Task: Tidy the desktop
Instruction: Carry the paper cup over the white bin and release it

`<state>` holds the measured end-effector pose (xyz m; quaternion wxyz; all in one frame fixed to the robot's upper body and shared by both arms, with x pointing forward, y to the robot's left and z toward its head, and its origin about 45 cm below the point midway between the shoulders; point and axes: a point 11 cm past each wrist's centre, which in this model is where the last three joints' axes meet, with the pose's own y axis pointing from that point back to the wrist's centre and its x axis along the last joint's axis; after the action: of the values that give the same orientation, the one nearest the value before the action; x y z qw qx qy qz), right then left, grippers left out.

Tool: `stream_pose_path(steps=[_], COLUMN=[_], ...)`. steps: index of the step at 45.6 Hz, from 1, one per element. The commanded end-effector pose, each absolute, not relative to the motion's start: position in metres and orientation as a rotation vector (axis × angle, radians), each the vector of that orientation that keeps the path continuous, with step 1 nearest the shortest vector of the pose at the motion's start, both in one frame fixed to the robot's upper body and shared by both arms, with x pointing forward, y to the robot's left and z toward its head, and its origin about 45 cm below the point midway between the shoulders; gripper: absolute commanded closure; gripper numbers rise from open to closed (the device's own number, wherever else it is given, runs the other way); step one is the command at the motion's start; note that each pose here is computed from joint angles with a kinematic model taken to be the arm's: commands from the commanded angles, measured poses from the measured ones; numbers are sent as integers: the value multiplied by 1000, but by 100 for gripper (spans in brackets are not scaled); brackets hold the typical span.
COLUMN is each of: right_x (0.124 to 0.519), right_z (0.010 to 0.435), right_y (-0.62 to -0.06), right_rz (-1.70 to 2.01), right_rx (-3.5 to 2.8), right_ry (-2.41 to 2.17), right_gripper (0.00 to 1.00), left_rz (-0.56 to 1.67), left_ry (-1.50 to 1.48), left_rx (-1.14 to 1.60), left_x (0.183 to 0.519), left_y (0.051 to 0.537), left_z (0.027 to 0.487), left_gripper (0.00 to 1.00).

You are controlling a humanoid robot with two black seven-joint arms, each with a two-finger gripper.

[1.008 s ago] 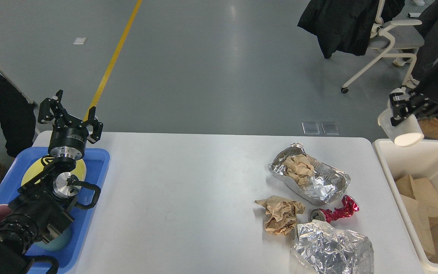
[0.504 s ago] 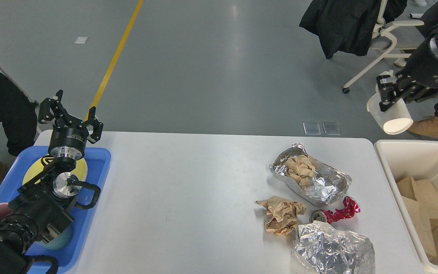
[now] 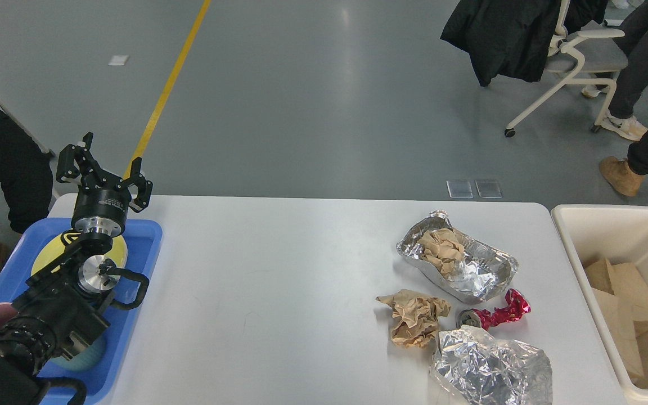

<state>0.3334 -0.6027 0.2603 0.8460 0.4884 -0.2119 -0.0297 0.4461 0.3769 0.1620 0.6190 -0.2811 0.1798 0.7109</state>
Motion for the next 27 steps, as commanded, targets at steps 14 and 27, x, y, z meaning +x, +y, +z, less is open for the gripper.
stream_pose_path(steps=[14, 27], right_x=[280, 271], right_z=[117, 74], right_y=[-593, -574], right_rz=[161, 192], right_rx=[993, 1010], right_ry=[-313, -272], right_gripper=[87, 87], left_rz=[1635, 1635], left_ry=[414, 414], left_rx=[-647, -647], left_x=[446, 446], left_y=[377, 377], left_z=[162, 162], left_gripper=[4, 4])
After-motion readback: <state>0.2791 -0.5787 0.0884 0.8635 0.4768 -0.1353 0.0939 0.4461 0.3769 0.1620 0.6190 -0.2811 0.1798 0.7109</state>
